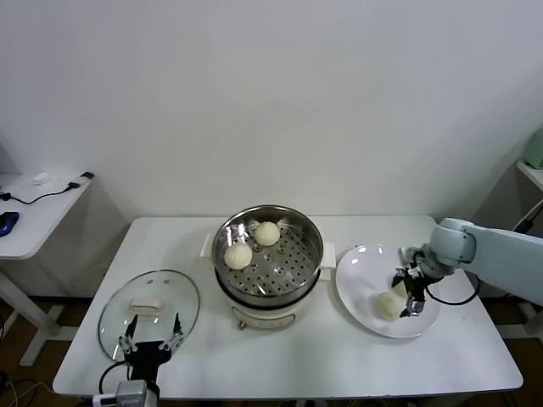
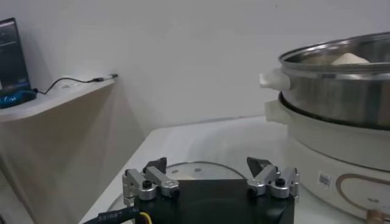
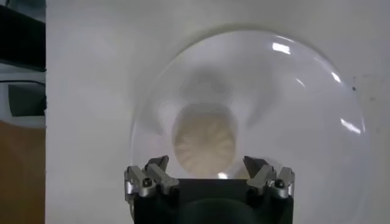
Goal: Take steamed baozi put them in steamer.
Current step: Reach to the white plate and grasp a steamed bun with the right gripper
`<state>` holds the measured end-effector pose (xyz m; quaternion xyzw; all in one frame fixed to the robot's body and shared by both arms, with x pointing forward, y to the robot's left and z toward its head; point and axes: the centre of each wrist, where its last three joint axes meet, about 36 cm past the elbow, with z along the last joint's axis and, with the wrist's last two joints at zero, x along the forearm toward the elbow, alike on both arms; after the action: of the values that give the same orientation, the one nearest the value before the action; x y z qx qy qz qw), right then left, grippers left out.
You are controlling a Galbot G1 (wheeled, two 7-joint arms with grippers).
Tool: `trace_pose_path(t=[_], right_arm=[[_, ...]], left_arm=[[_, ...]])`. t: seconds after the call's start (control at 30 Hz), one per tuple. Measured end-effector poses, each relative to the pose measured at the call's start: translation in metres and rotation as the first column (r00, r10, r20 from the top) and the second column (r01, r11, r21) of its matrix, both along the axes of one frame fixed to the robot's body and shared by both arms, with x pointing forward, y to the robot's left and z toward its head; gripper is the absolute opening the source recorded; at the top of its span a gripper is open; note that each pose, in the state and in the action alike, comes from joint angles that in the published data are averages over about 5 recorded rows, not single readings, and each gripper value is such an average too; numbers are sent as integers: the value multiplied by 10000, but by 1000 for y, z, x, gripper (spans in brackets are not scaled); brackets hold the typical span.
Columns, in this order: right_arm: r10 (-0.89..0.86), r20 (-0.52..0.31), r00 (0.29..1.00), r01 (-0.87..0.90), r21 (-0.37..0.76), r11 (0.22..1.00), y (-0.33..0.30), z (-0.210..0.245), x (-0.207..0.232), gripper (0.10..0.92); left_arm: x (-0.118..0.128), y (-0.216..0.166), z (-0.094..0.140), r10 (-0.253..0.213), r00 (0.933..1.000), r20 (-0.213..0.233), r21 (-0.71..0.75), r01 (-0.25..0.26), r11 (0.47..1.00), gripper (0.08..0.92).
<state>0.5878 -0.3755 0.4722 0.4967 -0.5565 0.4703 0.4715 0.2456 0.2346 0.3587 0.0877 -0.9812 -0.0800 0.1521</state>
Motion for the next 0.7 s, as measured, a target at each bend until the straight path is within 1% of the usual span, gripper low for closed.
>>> trace_pose_path(t=[0.3, 0.7], right_arm=[[99, 20, 9999, -99, -79, 9999, 12, -12, 2, 814], [339, -5, 9994, -339, -157, 9993, 16, -8, 2, 696]], left_arm=[[0, 0, -1, 9, 10000, -13, 6, -9, 10000, 823], [0, -2, -1, -23, 10000, -9, -1, 23, 10000, 823]])
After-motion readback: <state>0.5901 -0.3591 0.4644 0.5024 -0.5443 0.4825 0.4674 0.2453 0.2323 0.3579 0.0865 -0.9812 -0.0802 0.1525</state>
